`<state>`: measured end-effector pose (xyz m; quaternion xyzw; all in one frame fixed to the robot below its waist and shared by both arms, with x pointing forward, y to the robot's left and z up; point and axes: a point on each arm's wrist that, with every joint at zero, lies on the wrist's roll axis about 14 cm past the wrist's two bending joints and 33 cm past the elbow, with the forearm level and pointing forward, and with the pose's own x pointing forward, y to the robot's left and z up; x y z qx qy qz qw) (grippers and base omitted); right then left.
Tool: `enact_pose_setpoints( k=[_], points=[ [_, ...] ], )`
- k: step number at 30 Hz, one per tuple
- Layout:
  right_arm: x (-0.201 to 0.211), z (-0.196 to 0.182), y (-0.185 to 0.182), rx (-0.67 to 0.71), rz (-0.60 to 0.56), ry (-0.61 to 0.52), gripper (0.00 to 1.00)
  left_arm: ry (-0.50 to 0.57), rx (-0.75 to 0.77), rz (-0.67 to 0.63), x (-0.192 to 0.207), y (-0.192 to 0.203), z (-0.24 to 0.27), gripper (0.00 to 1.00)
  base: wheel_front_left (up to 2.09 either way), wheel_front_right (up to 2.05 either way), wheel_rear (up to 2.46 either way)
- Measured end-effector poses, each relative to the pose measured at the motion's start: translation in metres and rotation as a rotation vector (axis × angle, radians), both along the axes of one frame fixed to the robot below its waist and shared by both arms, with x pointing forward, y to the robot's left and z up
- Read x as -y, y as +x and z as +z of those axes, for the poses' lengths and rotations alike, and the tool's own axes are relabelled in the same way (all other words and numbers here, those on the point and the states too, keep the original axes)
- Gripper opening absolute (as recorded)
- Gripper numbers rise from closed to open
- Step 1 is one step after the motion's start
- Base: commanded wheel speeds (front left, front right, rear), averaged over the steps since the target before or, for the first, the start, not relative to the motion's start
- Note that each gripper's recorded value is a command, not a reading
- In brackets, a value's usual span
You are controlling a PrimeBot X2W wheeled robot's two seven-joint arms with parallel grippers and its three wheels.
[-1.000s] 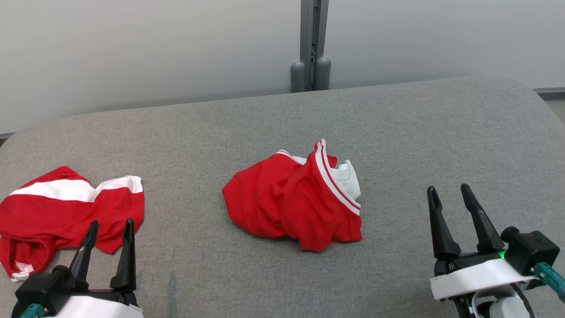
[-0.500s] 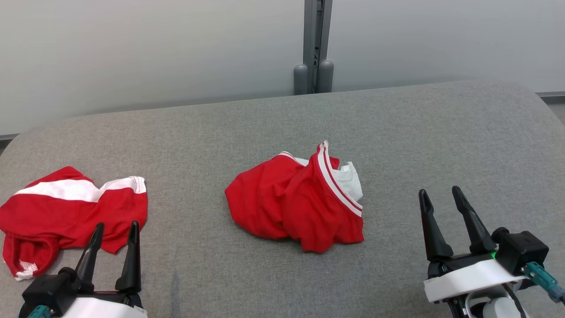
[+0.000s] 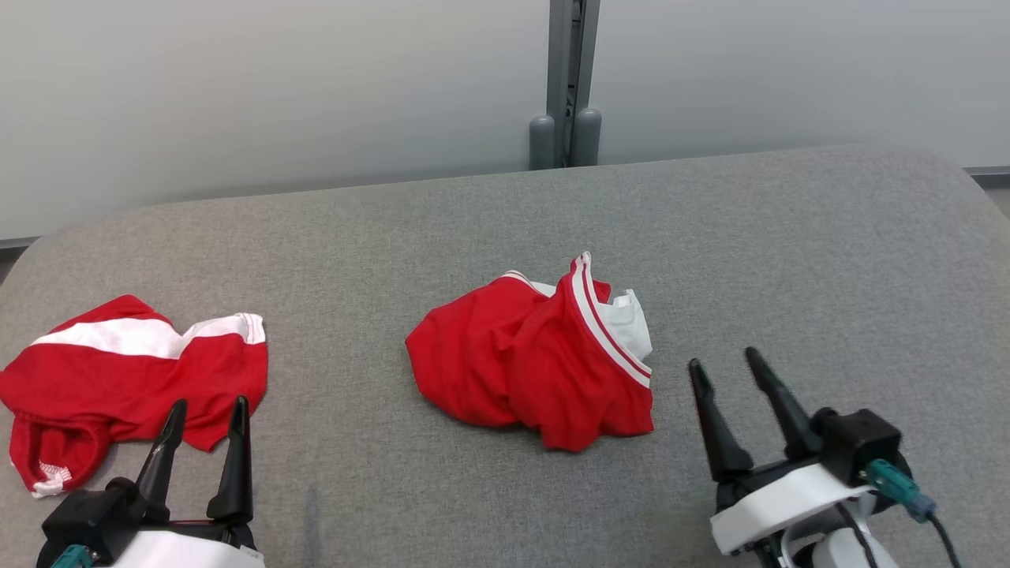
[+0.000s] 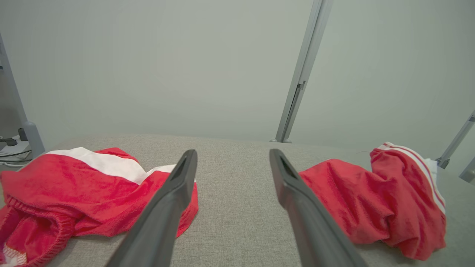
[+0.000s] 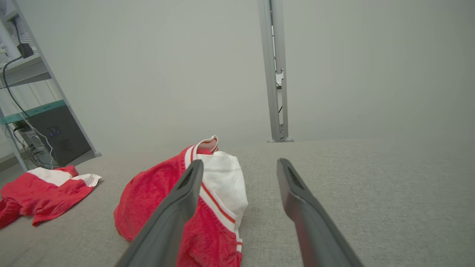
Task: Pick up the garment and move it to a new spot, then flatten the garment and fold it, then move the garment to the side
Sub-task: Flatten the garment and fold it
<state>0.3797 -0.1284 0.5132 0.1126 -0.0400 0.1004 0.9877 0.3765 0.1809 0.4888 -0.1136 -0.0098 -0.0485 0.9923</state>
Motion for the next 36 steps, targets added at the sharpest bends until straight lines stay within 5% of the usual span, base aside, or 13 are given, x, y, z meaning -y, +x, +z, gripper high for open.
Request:
enact_pose_setpoints(
  k=[12, 27, 28, 29, 30, 36],
  points=[
    [-0.038, -0.07, 0.021, -0.318, 0.146, -0.065, 1.0, -0.001, -0.013, 0.022, -0.009, -0.001, -0.004, 1.0, 0.0, 0.0, 0.0],
    [-0.059, -0.1, 0.031, -0.544, 0.225, -0.033, 1.0, 0.008, -0.038, 0.07, -0.028, -0.013, -0.012, 1.0, 0.0, 0.0, 0.0],
    [-0.059, -0.099, 0.032, -0.543, 0.227, -0.032, 0.93, 0.008, -0.037, 0.072, -0.029, -0.013, -0.011, 1.0, 0.0, 0.0, 0.0],
    [-0.06, -0.099, 0.032, -0.538, 0.23, -0.028, 0.31, 0.008, -0.036, 0.074, -0.03, -0.013, -0.011, 1.0, 0.0, 0.0, 0.0],
    [-0.061, -0.098, 0.032, -0.534, 0.235, -0.027, 0.0, 0.008, -0.036, 0.076, -0.03, -0.014, -0.011, 1.0, 0.0, 0.0, 0.0],
    [-0.057, -0.088, 0.033, -0.492, 0.233, -0.007, 0.0, 0.002, -0.032, 0.082, -0.031, -0.018, -0.009, 1.0, 0.0, 0.0, 0.0]
  ],
)
